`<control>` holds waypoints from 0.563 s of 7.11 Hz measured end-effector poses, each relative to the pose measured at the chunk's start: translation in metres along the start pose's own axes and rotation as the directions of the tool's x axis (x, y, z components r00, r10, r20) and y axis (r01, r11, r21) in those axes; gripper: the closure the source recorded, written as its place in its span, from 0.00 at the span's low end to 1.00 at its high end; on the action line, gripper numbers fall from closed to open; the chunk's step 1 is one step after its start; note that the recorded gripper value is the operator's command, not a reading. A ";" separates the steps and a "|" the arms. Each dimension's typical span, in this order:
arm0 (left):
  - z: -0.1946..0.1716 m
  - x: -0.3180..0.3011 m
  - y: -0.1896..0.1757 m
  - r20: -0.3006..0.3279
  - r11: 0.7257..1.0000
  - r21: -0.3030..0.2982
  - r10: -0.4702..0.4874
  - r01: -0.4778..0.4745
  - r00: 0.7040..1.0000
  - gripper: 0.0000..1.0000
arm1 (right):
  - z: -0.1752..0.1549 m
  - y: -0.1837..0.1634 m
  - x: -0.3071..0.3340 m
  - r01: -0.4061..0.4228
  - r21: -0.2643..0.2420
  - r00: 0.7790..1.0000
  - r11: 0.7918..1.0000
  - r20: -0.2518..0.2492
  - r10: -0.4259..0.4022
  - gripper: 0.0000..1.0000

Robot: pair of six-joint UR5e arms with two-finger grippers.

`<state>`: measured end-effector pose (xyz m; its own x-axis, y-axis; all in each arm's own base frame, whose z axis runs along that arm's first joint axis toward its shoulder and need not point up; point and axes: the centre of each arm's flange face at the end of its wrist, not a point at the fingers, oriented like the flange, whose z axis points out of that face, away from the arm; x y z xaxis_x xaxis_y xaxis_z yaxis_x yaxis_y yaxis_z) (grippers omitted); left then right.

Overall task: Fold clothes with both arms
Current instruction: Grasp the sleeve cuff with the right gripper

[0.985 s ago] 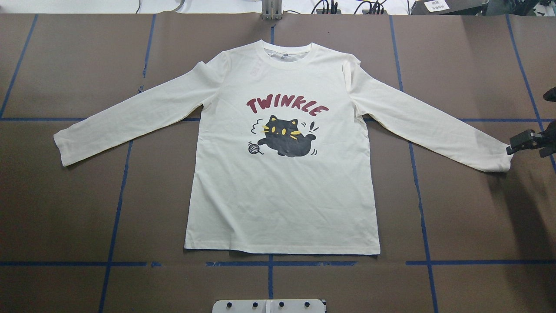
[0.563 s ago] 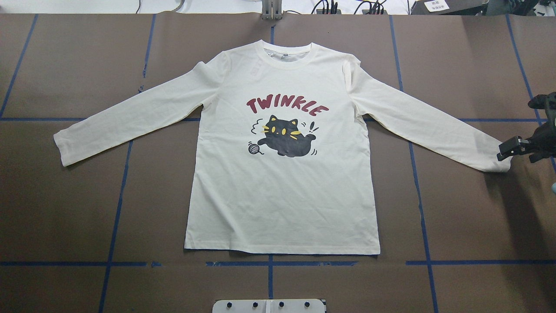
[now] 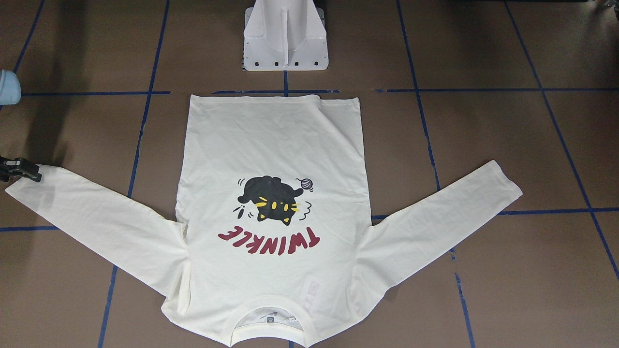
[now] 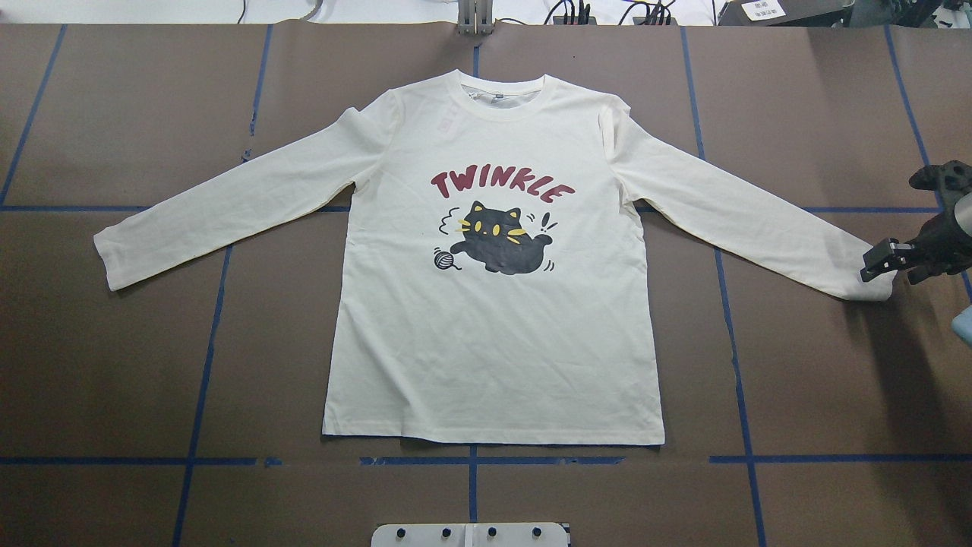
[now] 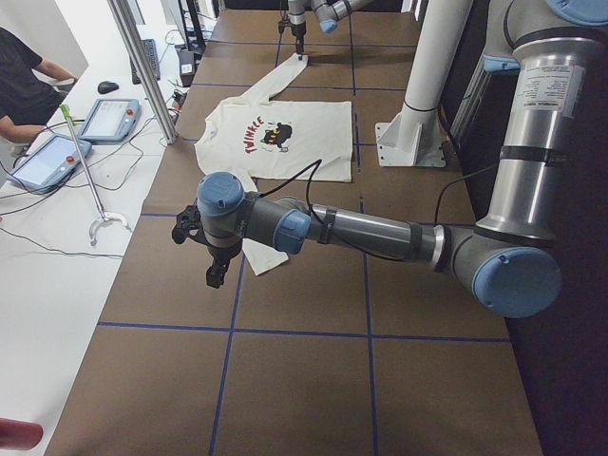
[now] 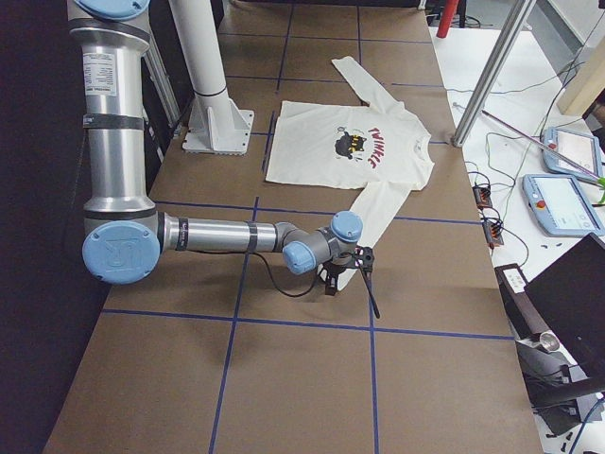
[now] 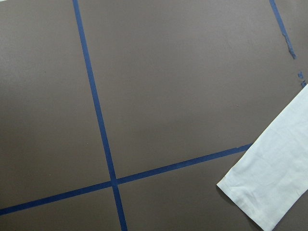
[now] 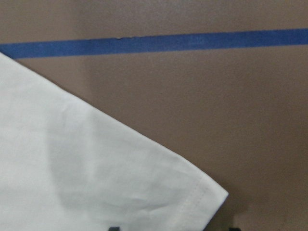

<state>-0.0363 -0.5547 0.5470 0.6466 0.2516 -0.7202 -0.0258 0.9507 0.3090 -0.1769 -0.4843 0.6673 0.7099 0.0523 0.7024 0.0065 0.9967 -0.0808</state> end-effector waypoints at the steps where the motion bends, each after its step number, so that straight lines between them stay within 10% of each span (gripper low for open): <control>1: 0.000 0.000 0.000 0.000 1.000 0.000 0.000 0.000 1.000 0.00 | 0.000 0.000 -0.001 0.005 0.001 1.000 1.000 0.001 -0.005 1.00; 4: 0.000 0.001 -0.001 -0.001 1.000 0.000 0.000 0.000 1.000 0.00 | -0.003 -0.001 -0.004 0.031 0.032 0.999 0.999 0.023 -0.032 1.00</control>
<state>-0.0358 -0.5554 0.5463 0.6460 0.2516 -0.7206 -0.0256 0.9507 0.3090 -0.1774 -0.4852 0.6621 0.6932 0.0221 0.7204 0.0057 0.9993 -0.0361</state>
